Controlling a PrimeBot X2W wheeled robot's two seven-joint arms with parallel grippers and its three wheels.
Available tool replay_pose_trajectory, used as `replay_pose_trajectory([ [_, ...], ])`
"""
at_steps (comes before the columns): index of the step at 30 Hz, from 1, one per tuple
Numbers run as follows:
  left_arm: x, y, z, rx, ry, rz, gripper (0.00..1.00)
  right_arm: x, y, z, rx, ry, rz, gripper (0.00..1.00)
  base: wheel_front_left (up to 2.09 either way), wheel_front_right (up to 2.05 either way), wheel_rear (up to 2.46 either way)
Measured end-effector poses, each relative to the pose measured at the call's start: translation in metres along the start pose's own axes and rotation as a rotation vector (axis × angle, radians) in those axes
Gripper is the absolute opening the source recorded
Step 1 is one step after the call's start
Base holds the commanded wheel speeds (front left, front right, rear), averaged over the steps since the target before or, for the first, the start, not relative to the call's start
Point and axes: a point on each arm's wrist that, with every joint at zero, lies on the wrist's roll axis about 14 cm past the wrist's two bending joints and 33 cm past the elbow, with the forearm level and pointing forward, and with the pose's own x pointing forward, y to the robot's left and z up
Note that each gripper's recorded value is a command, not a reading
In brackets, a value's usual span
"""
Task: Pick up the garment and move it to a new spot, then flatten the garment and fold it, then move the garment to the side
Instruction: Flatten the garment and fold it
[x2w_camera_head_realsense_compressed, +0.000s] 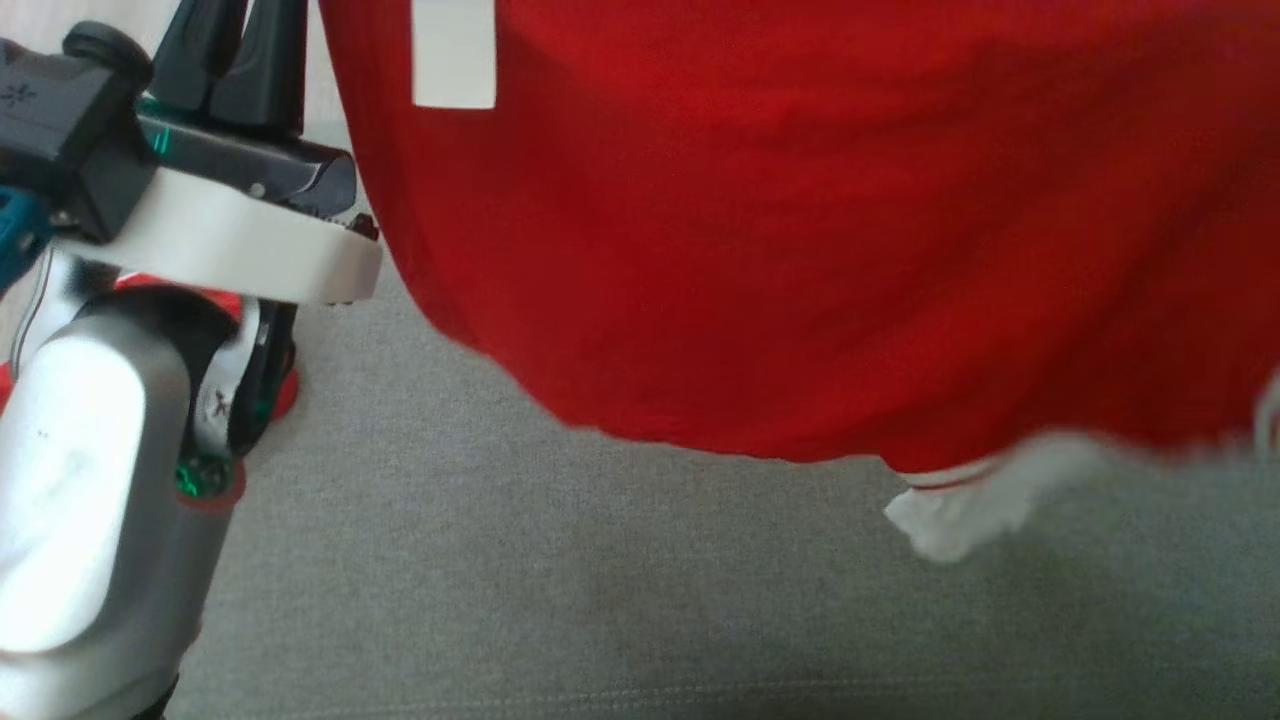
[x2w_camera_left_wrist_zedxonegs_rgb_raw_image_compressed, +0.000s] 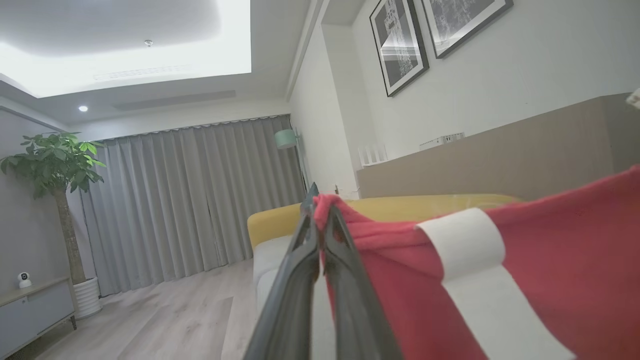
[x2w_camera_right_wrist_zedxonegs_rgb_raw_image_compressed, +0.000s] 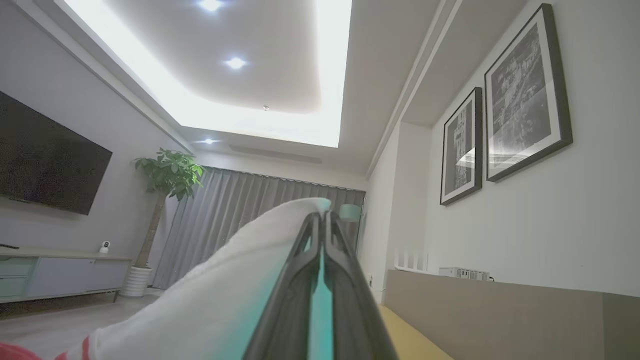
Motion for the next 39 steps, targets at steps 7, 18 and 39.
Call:
replay_pose_trajectory([
  [7,0.026,-0.002,-0.032,-0.033,0.065,-0.032,0.00,0.028,0.003,-0.054,0.086,0.116,0.020,0.00,0.00,0.00,0.00],
  [18,0.107,0.016,-0.092,-0.076,0.104,0.002,0.00,0.113,0.016,-0.103,0.119,0.121,0.061,0.00,0.00,0.00,0.00],
  [39,0.001,-0.008,-0.351,-0.341,0.758,0.139,0.00,0.007,0.084,-0.352,0.312,0.641,0.048,0.00,0.00,0.00,0.00],
])
